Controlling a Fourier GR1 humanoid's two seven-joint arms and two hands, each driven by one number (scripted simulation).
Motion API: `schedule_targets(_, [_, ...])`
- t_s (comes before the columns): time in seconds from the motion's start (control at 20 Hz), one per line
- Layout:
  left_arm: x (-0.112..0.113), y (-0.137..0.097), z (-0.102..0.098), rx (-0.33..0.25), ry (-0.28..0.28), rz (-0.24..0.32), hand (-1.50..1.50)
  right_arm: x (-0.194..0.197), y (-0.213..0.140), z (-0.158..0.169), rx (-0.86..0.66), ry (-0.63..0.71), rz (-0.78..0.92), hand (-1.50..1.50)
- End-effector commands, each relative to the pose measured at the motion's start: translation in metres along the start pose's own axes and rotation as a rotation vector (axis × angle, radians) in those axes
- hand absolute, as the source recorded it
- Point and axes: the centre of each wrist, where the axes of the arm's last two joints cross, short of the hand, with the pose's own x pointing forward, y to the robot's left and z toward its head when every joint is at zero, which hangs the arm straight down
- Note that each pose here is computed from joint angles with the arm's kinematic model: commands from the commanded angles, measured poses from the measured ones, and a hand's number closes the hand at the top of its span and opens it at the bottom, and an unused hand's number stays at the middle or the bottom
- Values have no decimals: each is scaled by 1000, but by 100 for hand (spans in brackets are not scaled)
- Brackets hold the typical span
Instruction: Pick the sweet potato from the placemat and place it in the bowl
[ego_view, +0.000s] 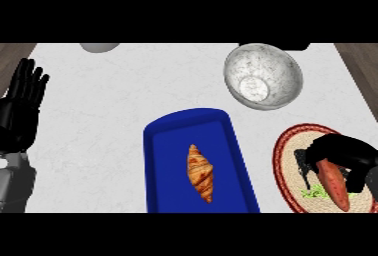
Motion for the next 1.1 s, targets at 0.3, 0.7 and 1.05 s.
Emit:
schedule_targets(0.3, [7,6,-3,25,-20,-16,0,-26,3,92,-173,494,-125,150])
schedule_targets(0.7, [-1,18,11,25,0,-9,0,-25,-3,231,-441,1275,-241,150])
schedule_targets(1.05, [5,21,0,35,5,-16,0,-16,-79,242,-623,1191,-190,150])
